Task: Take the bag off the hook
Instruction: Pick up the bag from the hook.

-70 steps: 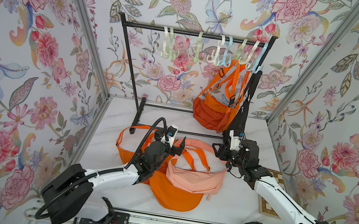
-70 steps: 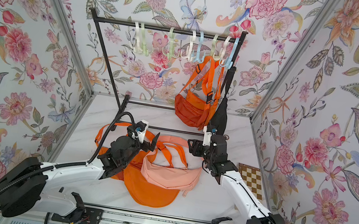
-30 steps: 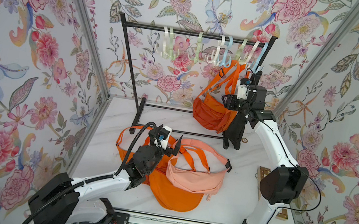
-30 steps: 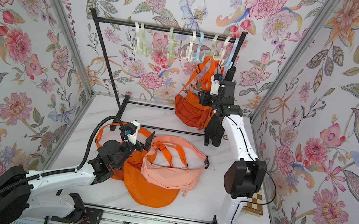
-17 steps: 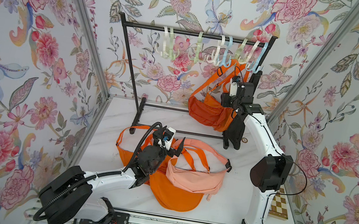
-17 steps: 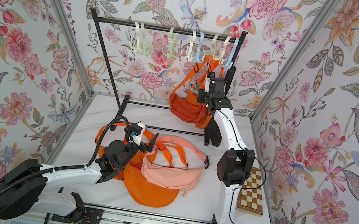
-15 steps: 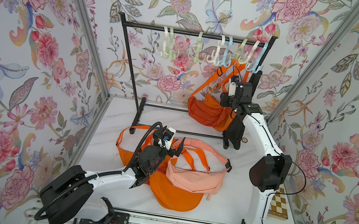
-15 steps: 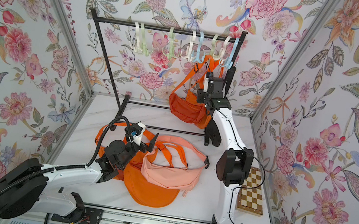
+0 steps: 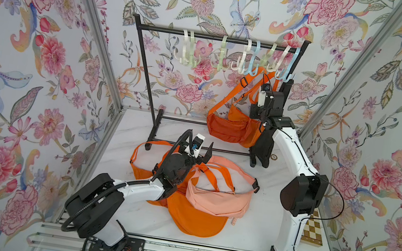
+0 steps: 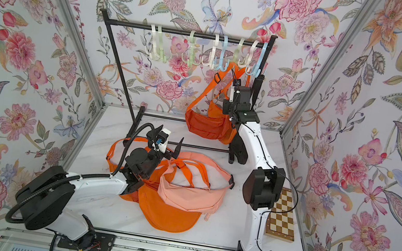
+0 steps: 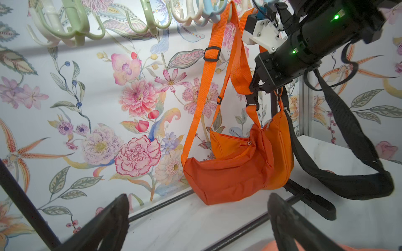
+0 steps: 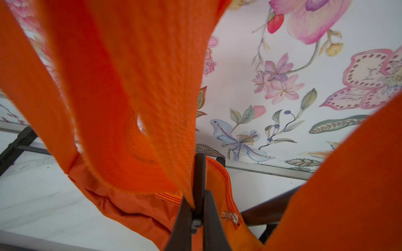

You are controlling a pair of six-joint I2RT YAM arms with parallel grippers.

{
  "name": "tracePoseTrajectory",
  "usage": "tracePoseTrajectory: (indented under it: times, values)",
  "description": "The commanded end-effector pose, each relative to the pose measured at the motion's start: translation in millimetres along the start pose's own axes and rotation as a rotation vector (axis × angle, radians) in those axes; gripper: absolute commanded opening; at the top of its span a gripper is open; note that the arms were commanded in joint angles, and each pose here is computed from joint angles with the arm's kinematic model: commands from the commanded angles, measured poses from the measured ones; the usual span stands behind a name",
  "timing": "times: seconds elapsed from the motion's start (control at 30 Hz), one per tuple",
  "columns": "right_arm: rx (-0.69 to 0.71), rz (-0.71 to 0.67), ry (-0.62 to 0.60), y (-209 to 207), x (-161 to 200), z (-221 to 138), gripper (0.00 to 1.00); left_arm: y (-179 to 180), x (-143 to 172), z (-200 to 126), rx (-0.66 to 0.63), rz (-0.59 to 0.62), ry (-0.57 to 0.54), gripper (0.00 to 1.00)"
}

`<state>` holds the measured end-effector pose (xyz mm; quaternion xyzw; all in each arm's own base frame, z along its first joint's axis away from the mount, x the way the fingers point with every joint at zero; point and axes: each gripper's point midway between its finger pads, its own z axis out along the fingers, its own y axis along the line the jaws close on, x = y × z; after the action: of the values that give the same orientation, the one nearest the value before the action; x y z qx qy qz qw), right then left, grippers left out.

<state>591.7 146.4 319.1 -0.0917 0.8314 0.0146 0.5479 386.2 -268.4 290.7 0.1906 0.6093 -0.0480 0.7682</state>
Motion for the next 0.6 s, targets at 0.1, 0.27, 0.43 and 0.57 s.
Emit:
tracePoseTrajectory:
  times: [0.1,0.27,0.43,0.57]
  values:
    - [-0.072,0.046,-0.136,4.9,-41.5,-47.9,0.00,0.6,-13.2,80.7,-0.062,0.212,-0.044,0.99]
    - [-0.122,0.071,-0.181,8.2,-51.1,-67.3,0.00,7.1,-16.6,150.1,-0.119,0.262,-0.033,0.99]
    - [-0.168,0.092,-0.212,13.1,-61.0,-80.8,0.00,7.6,-3.5,208.7,-0.164,0.304,0.013,0.96]
    - [-0.203,0.110,-0.224,18.8,-57.8,-91.5,0.00,-1.6,4.6,238.6,-0.109,0.277,0.006,0.90]
